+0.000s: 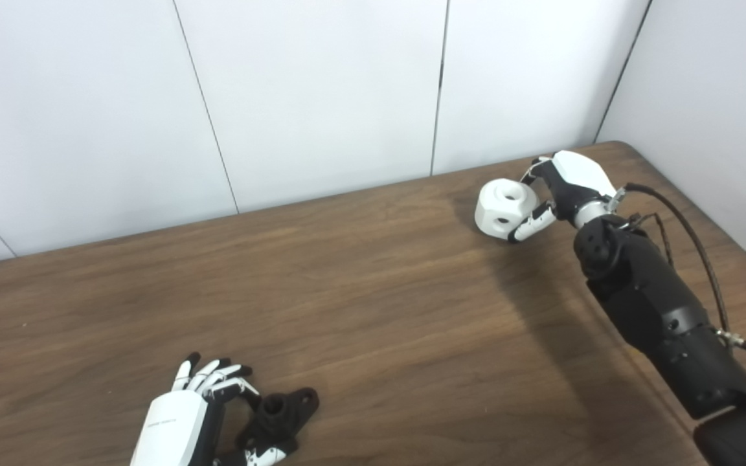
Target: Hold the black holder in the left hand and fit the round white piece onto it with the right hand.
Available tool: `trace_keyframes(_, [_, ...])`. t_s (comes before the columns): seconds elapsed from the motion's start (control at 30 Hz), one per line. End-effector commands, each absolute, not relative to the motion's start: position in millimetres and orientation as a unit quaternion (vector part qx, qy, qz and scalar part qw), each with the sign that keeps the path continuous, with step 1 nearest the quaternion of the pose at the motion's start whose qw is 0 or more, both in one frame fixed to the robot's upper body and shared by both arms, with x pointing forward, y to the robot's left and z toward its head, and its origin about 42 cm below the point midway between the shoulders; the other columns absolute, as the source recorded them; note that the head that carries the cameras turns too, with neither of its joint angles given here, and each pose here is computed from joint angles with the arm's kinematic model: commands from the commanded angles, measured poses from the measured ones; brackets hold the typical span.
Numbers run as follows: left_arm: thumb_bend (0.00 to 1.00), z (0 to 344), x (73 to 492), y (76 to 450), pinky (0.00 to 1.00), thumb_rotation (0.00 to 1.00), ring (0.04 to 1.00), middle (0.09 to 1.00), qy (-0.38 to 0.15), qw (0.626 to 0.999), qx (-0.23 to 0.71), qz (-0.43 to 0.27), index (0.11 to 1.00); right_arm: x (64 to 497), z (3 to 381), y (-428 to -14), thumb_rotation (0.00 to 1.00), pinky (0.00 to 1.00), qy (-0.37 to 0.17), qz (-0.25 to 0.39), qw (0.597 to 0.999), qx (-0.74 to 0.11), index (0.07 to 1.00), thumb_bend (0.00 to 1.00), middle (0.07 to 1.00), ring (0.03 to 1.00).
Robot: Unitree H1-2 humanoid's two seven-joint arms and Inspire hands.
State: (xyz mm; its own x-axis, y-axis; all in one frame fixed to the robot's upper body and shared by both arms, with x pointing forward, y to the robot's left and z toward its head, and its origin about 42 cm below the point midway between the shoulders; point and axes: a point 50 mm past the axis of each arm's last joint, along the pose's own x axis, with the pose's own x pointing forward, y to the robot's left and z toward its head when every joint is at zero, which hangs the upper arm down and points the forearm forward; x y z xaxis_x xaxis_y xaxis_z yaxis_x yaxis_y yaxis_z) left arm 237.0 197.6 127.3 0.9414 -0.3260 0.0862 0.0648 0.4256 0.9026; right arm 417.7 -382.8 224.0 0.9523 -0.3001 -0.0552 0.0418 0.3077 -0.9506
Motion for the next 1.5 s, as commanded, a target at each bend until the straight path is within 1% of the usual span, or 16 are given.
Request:
trace_keyframes(0.0, [0.52, 125.8, 234.7, 199.9, 1.00, 0.05, 0.870, 0.774, -0.126, 0.820, 0.544, -0.126, 0.484, 422.8, 245.0, -384.1, 0.14, 1.00, 0.081, -0.125, 0.796, -0.586, 0.491, 0.51, 0.896, 1.000])
trace_keyframes(0.17, [0.52, 125.4, 234.2, 200.3, 1.00, 0.05, 0.868, 0.774, -0.125, 0.820, 0.544, -0.126, 0.484, 420.4, 245.6, -381.0, 0.14, 1.00, 0.078, -0.123, 0.796, -0.587, 0.491, 0.51, 0.895, 1.000])
trace_keyframes(0.33, [0.52, 125.5, 233.8, 199.9, 1.00, 0.05, 0.874, 0.776, -0.122, 0.819, 0.545, -0.128, 0.485, 415.7, 253.2, -373.7, 0.14, 1.00, 0.054, -0.113, 0.801, -0.585, 0.492, 0.51, 0.905, 1.000])
trace_keyframes(0.57, [0.52, 125.2, 233.2, 199.4, 1.00, 0.05, 0.877, 0.778, -0.122, 0.820, 0.544, -0.129, 0.485, 404.9, 271.2, -356.9, 0.15, 1.00, 0.022, -0.077, 0.814, -0.575, 0.493, 0.51, 0.912, 1.000])
trace_keyframes(0.67, [0.52, 124.9, 233.2, 199.2, 1.00, 0.05, 0.880, 0.780, -0.120, 0.819, 0.546, -0.130, 0.485, 400.1, 278.9, -349.0, 0.15, 1.00, 0.011, -0.061, 0.812, -0.580, 0.493, 0.51, 0.914, 1.000])
trace_keyframes(1.13, [0.52, 123.4, 230.5, 191.2, 1.00, 0.05, 0.891, 0.788, -0.121, 0.818, 0.547, -0.130, 0.485, 366.1, 306.4, -294.4, 0.15, 1.00, -0.035, 0.031, 0.807, -0.588, 0.491, 0.51, 0.900, 1.000])
trace_keyframes(1.3, [0.52, 121.3, 230.7, 185.3, 1.00, 0.05, 0.896, 0.791, -0.120, 0.819, 0.545, -0.132, 0.485, 351.8, 311.9, -269.8, 0.15, 1.00, -0.068, 0.072, 0.803, -0.588, 0.490, 0.51, 0.891, 1.000])
trace_keyframes(1.47, [0.52, 119.6, 232.0, 179.7, 1.00, 0.05, 0.904, 0.793, -0.120, 0.819, 0.545, -0.133, 0.485, 340.3, 309.6, -247.2, 0.15, 1.00, -0.097, 0.105, 0.801, -0.581, 0.489, 0.51, 0.887, 0.999])
